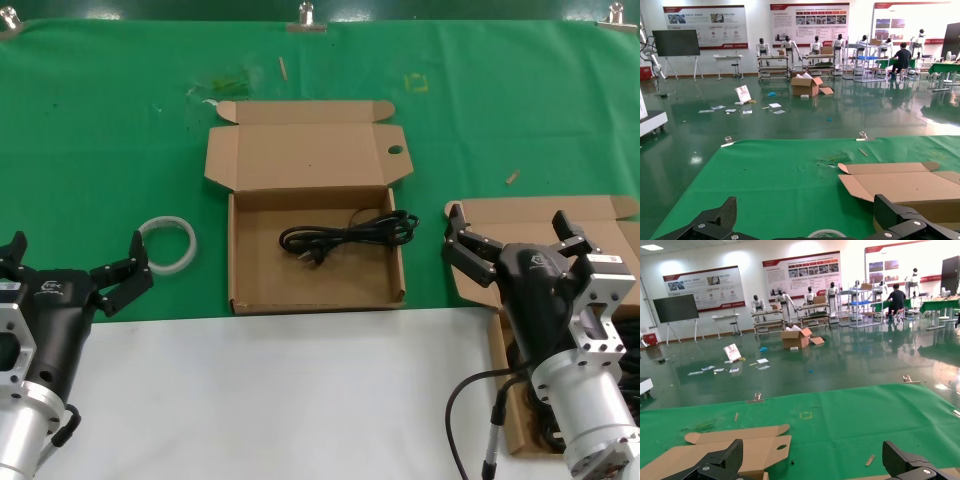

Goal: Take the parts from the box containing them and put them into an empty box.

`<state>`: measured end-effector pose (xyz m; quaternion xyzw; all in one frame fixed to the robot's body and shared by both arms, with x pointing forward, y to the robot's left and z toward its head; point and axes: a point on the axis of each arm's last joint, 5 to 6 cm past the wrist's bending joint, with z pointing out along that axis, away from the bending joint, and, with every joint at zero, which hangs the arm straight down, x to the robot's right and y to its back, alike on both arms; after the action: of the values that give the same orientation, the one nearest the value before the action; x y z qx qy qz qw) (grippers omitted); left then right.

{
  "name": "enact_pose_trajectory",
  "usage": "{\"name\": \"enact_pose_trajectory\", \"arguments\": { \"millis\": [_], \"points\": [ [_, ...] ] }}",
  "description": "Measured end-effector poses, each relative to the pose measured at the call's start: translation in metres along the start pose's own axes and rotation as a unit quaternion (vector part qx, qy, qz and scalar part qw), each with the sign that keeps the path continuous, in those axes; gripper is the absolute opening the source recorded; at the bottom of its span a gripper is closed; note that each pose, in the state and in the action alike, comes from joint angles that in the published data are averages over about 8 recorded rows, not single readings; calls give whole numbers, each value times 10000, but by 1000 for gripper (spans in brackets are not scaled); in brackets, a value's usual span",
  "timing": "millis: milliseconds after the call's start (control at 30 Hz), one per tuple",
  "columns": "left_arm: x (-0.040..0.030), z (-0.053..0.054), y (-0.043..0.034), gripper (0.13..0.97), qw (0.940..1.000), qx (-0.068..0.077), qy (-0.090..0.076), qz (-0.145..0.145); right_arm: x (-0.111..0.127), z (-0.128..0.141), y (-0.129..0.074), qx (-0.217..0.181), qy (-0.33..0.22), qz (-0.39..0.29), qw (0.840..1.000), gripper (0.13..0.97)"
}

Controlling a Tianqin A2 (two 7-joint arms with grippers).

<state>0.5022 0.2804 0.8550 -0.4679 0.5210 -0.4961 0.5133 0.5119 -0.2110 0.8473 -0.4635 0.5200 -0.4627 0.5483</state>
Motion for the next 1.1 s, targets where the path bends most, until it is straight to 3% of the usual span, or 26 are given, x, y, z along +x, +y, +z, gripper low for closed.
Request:
{"name": "enact_pose_trajectory", "arguments": {
  "millis": [1100],
  "points": [
    [0,0,0,965,10000,0,0,0,0,0,0,0,0,0,10000,966]
  ]
}}
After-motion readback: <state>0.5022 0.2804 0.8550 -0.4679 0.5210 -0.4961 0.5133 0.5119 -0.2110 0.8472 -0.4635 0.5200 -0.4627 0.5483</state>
